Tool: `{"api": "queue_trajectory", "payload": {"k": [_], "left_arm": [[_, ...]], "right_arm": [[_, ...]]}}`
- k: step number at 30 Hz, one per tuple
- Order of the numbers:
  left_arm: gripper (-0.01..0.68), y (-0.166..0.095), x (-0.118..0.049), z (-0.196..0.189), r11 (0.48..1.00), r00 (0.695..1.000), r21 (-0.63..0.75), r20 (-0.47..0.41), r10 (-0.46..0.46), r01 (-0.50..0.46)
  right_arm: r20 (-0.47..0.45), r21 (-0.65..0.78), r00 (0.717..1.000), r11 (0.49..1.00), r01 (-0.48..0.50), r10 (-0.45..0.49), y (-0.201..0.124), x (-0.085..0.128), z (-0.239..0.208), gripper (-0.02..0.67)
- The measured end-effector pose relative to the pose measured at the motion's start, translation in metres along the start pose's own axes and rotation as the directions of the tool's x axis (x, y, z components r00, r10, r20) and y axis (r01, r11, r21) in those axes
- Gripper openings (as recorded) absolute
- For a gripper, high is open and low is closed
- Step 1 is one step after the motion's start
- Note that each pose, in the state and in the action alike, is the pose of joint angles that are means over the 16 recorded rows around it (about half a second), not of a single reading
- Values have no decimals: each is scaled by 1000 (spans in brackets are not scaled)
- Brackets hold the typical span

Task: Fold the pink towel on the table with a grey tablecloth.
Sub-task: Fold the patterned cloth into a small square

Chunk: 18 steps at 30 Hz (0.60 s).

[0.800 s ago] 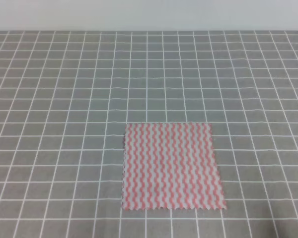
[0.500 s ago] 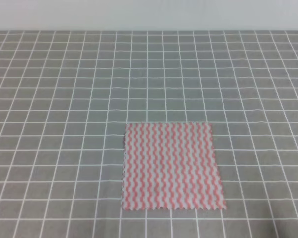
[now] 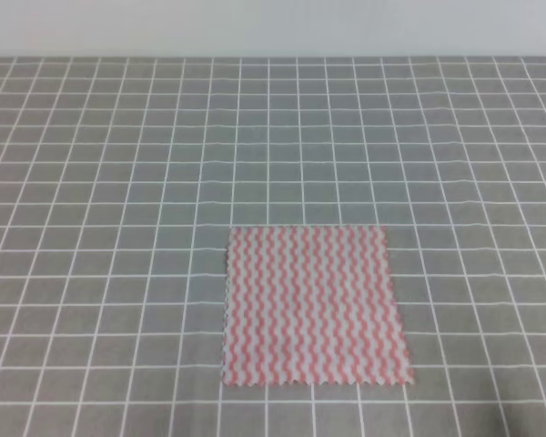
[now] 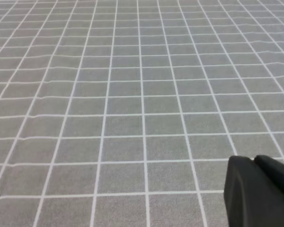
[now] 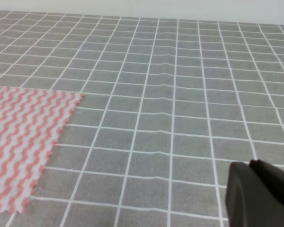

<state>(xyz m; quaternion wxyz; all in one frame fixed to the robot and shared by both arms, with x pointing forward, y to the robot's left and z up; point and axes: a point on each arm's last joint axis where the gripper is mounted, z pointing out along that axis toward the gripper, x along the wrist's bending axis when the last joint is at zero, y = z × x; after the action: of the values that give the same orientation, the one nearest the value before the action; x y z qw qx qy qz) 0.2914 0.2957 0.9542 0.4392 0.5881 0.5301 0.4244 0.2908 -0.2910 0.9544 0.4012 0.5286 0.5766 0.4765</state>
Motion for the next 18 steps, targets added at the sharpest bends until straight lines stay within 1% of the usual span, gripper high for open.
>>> {"api": "queue_trajectory", "payload": {"k": [18], "left_arm": [[-3, 2, 0, 0, 1000, 1000, -2, 0, -1, 1]], "right_arm": [[0, 3, 1000, 1000, 0, 0, 0, 0, 0, -16]]}}
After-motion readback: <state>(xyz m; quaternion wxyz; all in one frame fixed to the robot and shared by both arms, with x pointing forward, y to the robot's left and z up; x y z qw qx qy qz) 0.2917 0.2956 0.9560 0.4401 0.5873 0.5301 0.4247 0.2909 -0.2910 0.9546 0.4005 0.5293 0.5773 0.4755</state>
